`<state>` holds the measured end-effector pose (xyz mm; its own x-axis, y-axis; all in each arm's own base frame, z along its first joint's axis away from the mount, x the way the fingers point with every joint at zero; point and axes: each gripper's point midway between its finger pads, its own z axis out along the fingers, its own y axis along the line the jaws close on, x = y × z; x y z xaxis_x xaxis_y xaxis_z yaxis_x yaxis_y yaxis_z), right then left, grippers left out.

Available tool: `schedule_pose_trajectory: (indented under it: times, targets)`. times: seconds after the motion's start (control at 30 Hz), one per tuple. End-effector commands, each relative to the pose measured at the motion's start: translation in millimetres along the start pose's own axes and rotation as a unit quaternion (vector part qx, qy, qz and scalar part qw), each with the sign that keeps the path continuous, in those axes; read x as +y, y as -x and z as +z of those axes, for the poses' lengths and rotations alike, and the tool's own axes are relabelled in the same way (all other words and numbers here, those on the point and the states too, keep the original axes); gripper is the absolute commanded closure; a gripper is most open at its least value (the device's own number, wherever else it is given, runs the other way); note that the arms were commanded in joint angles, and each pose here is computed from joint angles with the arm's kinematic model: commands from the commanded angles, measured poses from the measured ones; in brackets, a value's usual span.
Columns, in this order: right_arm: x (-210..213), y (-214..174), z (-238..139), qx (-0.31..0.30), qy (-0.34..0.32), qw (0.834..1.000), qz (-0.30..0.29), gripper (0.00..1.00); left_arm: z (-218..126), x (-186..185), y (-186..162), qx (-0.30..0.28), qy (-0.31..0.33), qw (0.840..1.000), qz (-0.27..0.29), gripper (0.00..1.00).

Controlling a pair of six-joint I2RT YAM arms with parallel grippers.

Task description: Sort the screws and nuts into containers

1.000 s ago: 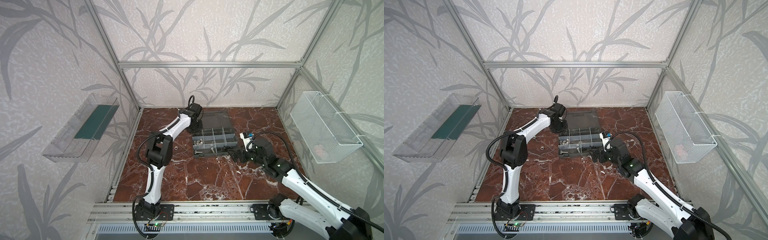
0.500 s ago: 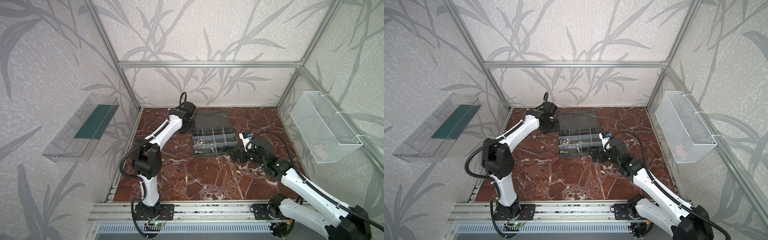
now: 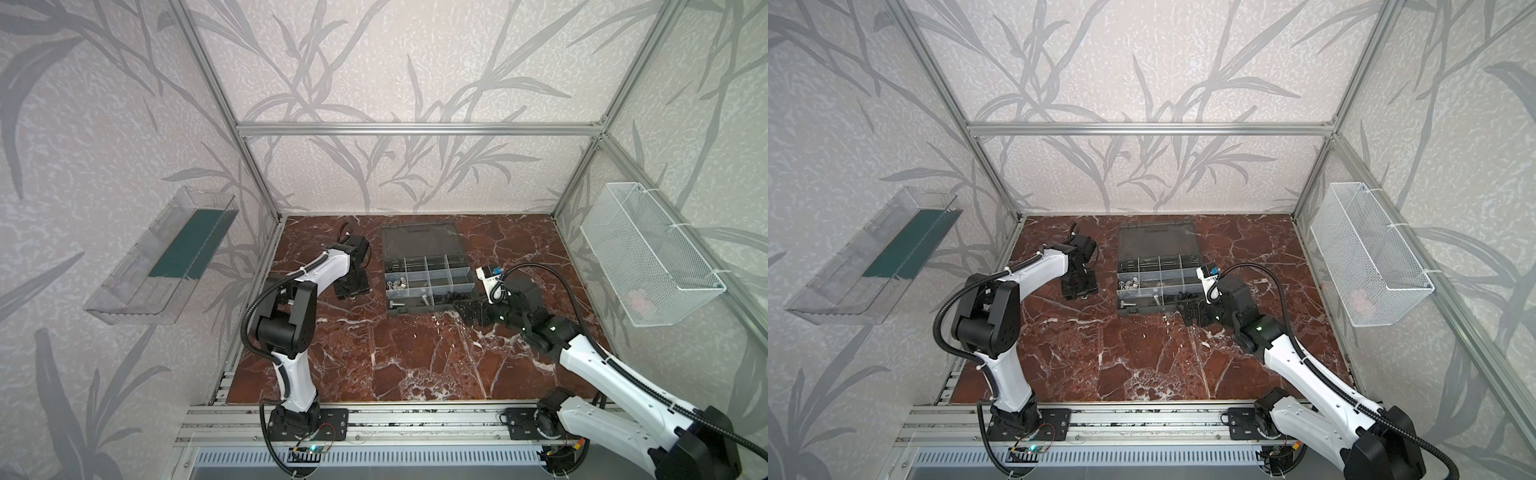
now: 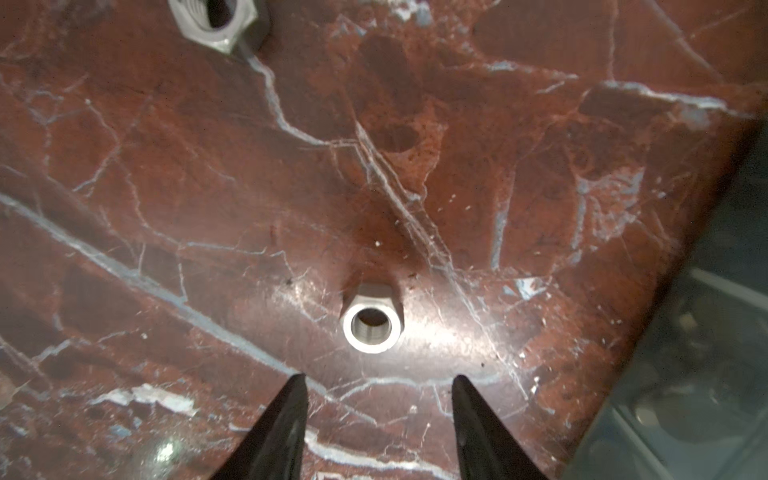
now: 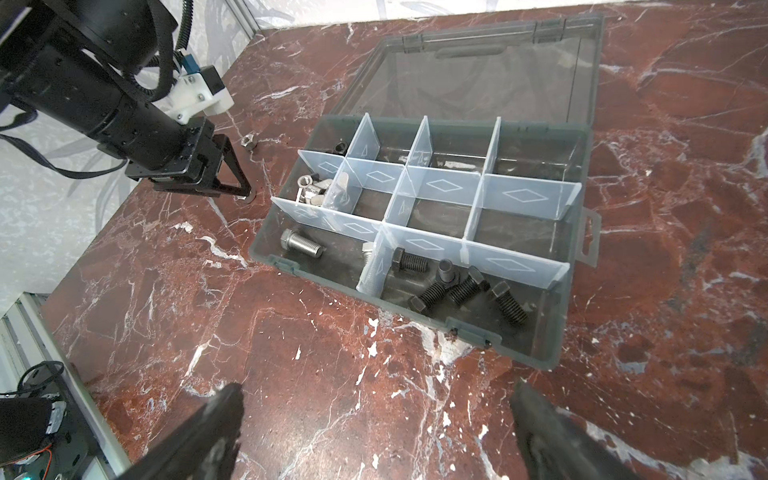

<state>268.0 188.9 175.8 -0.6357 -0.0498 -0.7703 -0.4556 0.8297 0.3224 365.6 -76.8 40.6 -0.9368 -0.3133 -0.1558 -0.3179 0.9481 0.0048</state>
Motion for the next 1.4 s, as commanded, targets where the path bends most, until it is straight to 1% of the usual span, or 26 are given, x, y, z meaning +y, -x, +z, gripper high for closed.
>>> schedule_pose_trajectory:
  times: [0.0, 0.37, 0.47, 0.6, 0.73, 0.87, 0.97, 1.03, 1.17, 1.37]
  targets:
    - [0.3, 2.6, -1.9, -0.007, 0.002, 1.000, -0.001, 0.01, 9.5, 3.3, 4.3, -0.003, 0.004, 1.000, -0.002, 0.47]
    - [-0.1, 2.7, -1.5, -0.007, 0.000, 1.000, -0.001, 0.01, 30.5, 6.2, 10.2, 0.007, 0.008, 1.000, 0.001, 0.56]
    - [-0.5, 2.6, -2.0, -0.007, -0.001, 1.000, 0.000, 0.01, 33.0, 4.5, 6.6, 0.014, 0.002, 1.000, 0.000, 0.61]
    - [-0.3, 2.5, -2.1, -0.007, 0.000, 1.000, 0.000, 0.01, 34.2, 1.7, -0.6, 0.019, -0.009, 1.000, -0.003, 0.72]
    - [0.2, 3.8, -2.3, -0.009, 0.001, 1.000, 0.002, 0.01, 27.3, -1.1, -4.3, 0.018, -0.017, 1.000, -0.002, 0.77]
    - [2.5, 7.5, -3.0, -0.013, 0.005, 1.000, 0.001, 0.01, 4.7, -8.6, 7.4, -0.001, -0.032, 0.999, -0.002, 0.78]
    - [3.0, 10.2, -3.1, -0.015, 0.005, 1.000, 0.001, 0.01, -20.9, -27.8, 22.8, -0.020, -0.065, 0.998, 0.005, 0.78]
    - [2.9, 10.1, -2.6, -0.015, 0.004, 1.000, 0.001, 0.01, -38.9, -46.9, 33.3, -0.036, -0.089, 0.995, 0.015, 0.78]
    - [1.7, 10.0, -3.0, -0.015, 0.001, 1.000, 0.001, 0.01, -66.2, -83.4, 49.0, -0.062, -0.107, 0.991, 0.043, 0.78]
    - [0.0, 9.8, -4.4, -0.014, -0.005, 1.000, -0.001, 0.01, -78.2, -150.3, 57.1, -0.073, -0.144, 0.983, 0.083, 0.78]
